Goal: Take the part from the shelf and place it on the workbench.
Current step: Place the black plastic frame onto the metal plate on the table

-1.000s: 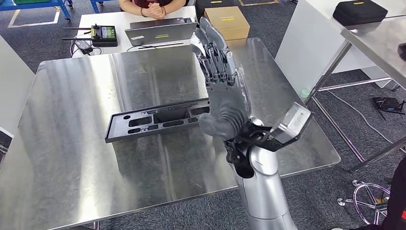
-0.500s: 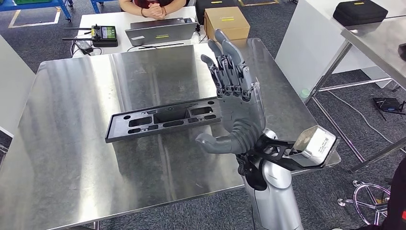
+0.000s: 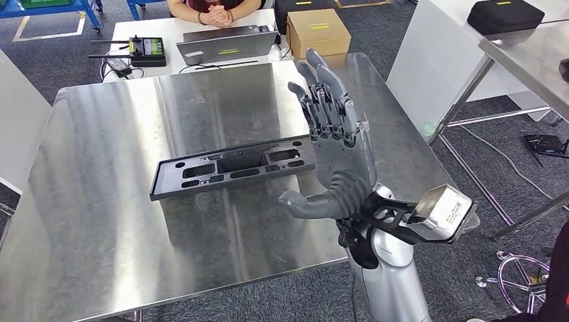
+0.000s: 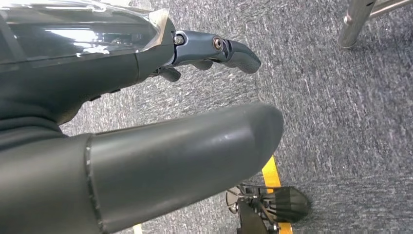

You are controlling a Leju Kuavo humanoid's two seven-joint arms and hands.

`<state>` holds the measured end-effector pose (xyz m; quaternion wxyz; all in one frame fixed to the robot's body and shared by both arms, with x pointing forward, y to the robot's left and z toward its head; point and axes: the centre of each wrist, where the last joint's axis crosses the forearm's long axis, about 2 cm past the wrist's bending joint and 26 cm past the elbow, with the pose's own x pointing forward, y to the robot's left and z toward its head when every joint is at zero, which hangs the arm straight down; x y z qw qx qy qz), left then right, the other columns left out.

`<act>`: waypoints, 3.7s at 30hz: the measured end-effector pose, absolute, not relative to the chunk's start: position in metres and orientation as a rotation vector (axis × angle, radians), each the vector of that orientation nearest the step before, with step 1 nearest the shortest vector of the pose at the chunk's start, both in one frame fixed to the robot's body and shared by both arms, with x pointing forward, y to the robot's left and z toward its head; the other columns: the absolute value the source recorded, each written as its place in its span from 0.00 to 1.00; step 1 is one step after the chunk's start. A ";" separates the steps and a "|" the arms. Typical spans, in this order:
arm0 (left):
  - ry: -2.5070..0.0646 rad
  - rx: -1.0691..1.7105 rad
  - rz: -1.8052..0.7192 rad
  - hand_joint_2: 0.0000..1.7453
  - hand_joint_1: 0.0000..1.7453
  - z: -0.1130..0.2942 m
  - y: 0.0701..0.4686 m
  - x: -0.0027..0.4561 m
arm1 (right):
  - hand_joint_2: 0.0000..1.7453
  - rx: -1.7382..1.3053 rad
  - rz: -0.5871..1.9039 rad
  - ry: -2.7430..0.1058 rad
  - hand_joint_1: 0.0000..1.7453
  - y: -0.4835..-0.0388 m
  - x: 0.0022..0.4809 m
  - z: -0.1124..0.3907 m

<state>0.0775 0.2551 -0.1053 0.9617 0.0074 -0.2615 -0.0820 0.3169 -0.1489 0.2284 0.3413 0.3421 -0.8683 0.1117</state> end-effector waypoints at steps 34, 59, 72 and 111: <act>-0.539 0.035 -0.150 0.00 0.00 -0.102 0.244 0.088 | 1.00 0.885 0.327 -2.236 0.00 -0.146 0.321 0.223; -0.524 0.034 -0.147 0.00 0.00 -0.103 0.248 0.088 | 1.00 0.750 0.347 -2.247 0.00 -0.146 0.320 0.211; -0.521 0.049 -0.115 0.00 0.00 -0.105 0.252 0.076 | 1.00 0.390 0.306 -2.038 0.00 -0.149 0.297 0.141; -0.514 0.086 -0.089 0.00 0.00 -0.110 0.275 0.056 | 0.00 -0.296 0.130 -0.152 0.00 -0.297 0.054 -0.109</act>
